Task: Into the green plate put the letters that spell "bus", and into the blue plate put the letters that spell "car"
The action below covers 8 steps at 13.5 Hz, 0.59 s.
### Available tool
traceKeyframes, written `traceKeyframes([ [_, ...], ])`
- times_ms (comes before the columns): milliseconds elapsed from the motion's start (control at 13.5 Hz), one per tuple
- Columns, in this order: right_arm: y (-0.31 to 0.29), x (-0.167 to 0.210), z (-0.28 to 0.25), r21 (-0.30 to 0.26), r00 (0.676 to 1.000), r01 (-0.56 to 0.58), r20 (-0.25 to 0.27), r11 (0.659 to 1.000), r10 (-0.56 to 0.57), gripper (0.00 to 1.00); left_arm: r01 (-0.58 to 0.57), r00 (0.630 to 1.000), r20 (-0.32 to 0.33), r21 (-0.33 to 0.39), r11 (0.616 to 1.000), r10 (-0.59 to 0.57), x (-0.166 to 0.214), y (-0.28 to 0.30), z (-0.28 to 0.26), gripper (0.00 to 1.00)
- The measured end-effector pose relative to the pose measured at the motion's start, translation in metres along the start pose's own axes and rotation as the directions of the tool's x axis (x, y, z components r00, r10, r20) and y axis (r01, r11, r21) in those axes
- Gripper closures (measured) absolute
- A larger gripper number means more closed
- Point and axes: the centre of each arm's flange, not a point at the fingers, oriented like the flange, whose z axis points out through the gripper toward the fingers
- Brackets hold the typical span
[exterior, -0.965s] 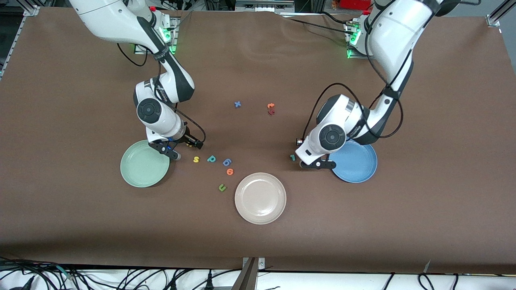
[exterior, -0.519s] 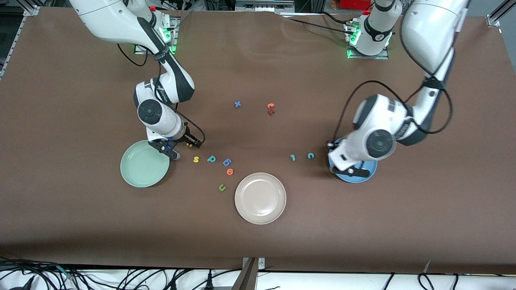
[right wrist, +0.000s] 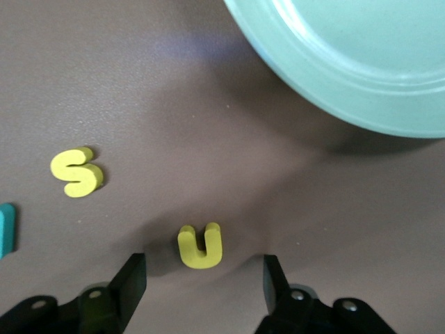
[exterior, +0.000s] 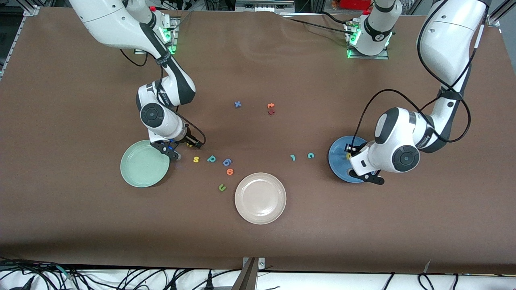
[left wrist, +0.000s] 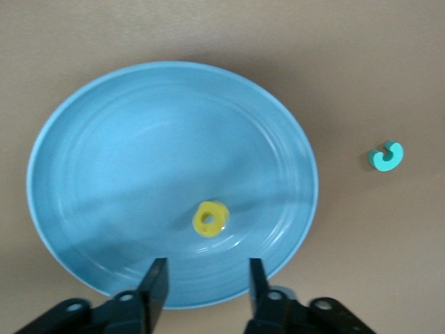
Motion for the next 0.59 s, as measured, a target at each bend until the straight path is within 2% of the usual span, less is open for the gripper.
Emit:
traceKeyframes([
  [148,0.000,0.000,0.001,0.000,1.000,-0.001,0.000,1.000,0.001,0.26,-0.018,1.000,-0.011,0.003,1.000,0.018,0.002,0.012,-0.004,0.22],
  [297,0.000,0.001,0.001,0.006,1.000,-0.001,-0.005,1.000,0.001,0.40,-0.038,0.999,-0.020,0.009,0.999,0.038,0.004,0.027,-0.007,0.02],
  [371,-0.001,0.001,0.001,0.006,1.000,0.001,-0.005,1.000,0.000,0.40,-0.049,0.998,-0.026,0.013,0.999,0.049,0.005,0.036,-0.007,0.00],
  [445,-0.002,0.002,0.000,0.009,1.000,0.004,-0.008,1.000,-0.004,0.47,-0.052,0.998,-0.036,0.017,0.998,0.053,0.007,0.046,-0.007,0.00],
  [594,-0.003,0.003,-0.003,0.014,1.000,0.016,-0.012,1.000,-0.016,0.74,-0.019,0.998,-0.055,0.021,1.000,0.020,0.012,0.071,-0.004,0.00],
])
